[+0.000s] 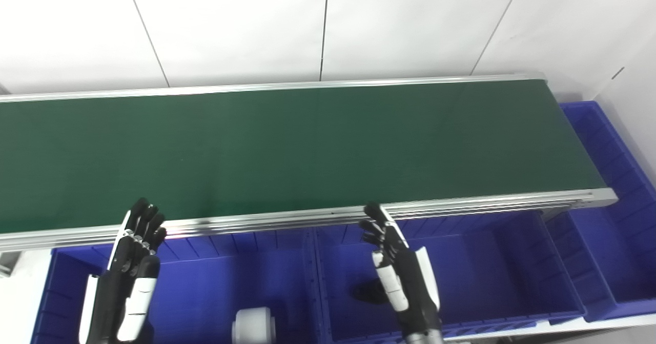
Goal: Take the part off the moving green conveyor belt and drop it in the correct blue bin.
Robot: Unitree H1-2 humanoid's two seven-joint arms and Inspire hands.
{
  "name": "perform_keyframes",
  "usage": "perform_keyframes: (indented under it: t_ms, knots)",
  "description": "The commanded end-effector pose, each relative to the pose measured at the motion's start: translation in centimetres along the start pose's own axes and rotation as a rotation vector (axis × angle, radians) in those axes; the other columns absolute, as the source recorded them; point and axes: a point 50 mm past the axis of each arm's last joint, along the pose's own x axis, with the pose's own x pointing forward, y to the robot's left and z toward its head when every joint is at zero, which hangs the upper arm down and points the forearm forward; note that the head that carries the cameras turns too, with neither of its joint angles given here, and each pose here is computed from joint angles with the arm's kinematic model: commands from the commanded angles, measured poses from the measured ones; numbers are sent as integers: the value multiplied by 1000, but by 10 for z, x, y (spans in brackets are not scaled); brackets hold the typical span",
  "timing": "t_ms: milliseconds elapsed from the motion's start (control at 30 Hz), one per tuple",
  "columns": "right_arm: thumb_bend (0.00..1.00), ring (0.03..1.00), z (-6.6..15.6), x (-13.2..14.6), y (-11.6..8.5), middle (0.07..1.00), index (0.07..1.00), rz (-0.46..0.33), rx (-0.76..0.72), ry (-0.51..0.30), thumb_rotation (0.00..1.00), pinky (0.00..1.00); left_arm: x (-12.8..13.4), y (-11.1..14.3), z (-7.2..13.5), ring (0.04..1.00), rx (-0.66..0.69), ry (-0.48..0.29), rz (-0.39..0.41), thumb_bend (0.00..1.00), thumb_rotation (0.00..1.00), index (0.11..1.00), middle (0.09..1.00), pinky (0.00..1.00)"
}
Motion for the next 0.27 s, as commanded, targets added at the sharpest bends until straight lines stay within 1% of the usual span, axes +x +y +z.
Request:
perform_keyframes:
  t_ms: [0,33,100,233]
  knots:
    - [768,859,13,-1,-1,890,910,-4,31,-82,1000,824,-2,-1,8,999,22,-70,10,731,830,1000,1000,1000]
    - [768,859,13,-2,-1,889,910,-2,30,-81,1000,824,-3,-2,8,1000,29,-67,6,731,832,1000,1000,1000]
    - [759,858,13,-2,-1,885,911,2,29,-76,1000,817,-4,-4,7,1000,39,-63,-4,765,847,1000,1000,1000]
    - [742,865,14,-3,-1,895,915,5,36,-70,1000,820,-4,-6,6,1000,53,-58,-24,761,864,1000,1000,1000]
